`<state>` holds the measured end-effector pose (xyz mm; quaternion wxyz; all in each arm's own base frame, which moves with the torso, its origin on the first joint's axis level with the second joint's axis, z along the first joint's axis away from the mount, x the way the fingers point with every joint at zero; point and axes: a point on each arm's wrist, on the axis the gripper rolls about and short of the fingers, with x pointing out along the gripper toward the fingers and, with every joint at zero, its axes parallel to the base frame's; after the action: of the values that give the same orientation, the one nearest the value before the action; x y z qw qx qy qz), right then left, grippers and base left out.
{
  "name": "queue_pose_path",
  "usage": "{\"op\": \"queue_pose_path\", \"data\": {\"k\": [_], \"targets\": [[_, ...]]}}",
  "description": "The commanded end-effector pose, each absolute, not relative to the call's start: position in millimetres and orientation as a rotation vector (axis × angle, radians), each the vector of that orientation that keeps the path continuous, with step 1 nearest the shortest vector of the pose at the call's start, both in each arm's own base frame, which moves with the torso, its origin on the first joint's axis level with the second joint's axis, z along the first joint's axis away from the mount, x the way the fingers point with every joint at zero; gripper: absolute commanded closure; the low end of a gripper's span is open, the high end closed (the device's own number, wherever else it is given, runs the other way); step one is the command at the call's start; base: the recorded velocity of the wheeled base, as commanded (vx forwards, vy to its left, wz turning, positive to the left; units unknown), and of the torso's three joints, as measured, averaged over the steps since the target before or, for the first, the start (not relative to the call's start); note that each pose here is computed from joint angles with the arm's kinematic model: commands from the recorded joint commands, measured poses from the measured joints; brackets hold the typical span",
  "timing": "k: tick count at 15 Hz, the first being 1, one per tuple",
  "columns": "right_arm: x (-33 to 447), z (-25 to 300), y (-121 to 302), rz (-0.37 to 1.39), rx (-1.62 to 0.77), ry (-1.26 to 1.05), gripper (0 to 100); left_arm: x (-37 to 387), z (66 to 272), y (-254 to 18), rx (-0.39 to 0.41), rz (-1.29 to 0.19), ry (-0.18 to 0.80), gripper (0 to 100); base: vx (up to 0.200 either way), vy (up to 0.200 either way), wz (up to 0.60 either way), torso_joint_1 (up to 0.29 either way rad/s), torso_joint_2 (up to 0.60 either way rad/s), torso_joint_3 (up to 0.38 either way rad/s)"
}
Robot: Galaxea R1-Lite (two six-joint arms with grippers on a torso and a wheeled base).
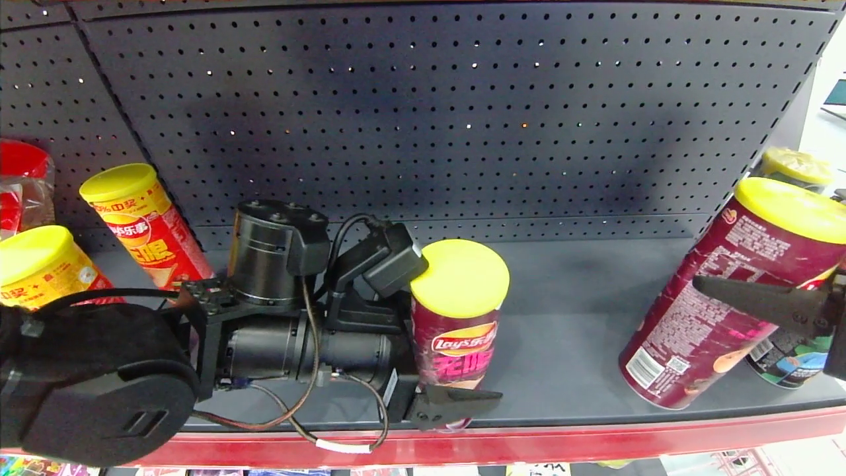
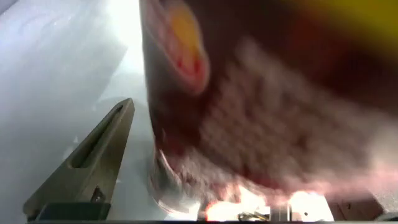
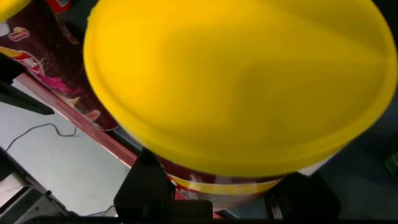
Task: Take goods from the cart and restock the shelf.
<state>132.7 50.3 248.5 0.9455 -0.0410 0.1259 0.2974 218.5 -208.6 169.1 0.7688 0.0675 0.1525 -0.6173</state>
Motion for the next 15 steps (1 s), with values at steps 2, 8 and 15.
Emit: {"op": "queue_pose_path", "data": {"k": [2,8,15], "targets": [[140.3,254.6,61.8,0.662,-0.091,0.253,100,209.5,177.6,-198.8,0.144,-1.33,0.301,0,0.0,0.0,0.0,0.0,0.0,0.0],[172.9,253.2,101.0,0.79,-0.111,0.278,100,184.6,186.5,-170.6,0.099,-1.246,0.309,0,0.0,0.0,0.0,0.0,0.0,0.0],[248.7,223.2,156.3,0.827,-0.143,0.217,100,162.7,188.4,-123.8,0.042,-1.017,0.309,0,0.0,0.0,0.0,0.0,0.0,0.0]]}}
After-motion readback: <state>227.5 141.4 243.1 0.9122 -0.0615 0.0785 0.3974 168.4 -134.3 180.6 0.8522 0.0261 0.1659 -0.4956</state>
